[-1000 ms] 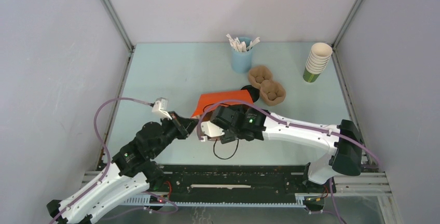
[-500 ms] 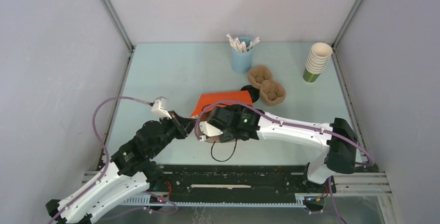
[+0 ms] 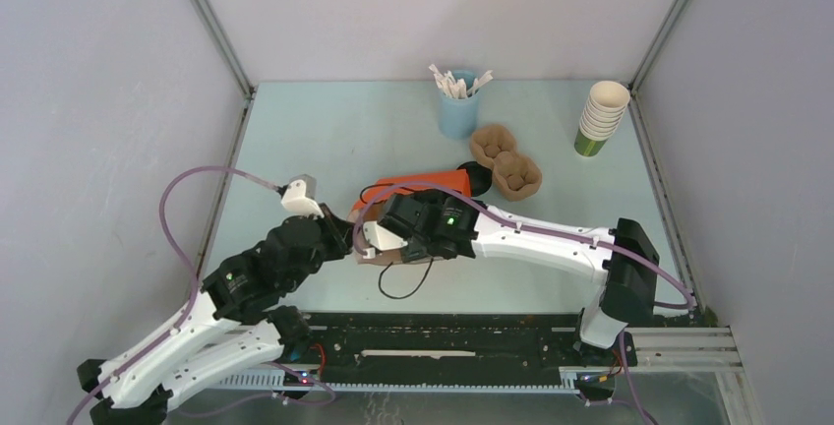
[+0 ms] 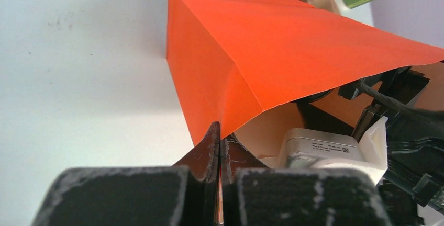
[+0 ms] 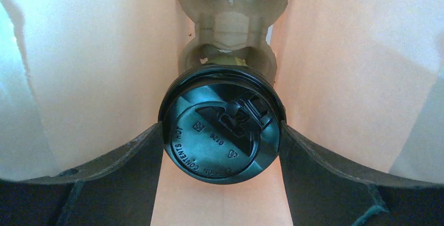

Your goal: Pack the takeout coffee

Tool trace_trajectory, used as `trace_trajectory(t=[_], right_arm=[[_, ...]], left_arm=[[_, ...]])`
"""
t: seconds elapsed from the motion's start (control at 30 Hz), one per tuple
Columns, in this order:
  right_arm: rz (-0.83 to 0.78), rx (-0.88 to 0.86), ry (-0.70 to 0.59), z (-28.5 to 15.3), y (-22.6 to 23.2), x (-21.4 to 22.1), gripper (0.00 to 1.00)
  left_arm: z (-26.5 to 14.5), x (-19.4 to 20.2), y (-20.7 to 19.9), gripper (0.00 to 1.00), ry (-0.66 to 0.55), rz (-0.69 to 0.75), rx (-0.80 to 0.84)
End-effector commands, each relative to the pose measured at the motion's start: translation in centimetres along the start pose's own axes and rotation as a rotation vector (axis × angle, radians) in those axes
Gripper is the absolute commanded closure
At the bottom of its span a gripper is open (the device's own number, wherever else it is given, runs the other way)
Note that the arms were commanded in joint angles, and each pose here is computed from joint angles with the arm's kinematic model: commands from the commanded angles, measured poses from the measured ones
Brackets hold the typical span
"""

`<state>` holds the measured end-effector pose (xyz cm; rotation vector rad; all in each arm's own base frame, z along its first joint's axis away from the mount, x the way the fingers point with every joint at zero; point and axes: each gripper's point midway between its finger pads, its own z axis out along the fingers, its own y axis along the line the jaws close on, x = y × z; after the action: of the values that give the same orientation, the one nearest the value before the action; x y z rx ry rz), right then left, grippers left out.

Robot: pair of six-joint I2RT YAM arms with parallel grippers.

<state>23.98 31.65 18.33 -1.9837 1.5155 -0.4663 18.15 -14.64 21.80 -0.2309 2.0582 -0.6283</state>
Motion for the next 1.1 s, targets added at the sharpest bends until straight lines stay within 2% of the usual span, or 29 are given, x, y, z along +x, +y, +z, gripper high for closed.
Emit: trace_trajectory(t=[0.0,0.47,0.9,1.07], right_arm=[[0.037,0.023,-0.006,-0.6,-0.9,-0.3,0.45],[0.109,0.102,-0.029,1.8,-0.7,1.1,0.47],[0.124,0.240,-0.194,2.2,-3.5,-1.9,0.46],[0.077,0.233,-0.193,3.2,-3.4,-2.2,0.46]], left_arm=[[-0.6,-1.4,1.2,1.00,-0.029,0.073,-0.124],[0.9,-3.9,-1.9,1.00,-0.128,0.201,-0.147],[0.8,-1.7,-1.0,1.00,-0.101,0.131,-0.105],[1.0,-0.9,-0.3,1.00,-0.099,0.157,-0.125]])
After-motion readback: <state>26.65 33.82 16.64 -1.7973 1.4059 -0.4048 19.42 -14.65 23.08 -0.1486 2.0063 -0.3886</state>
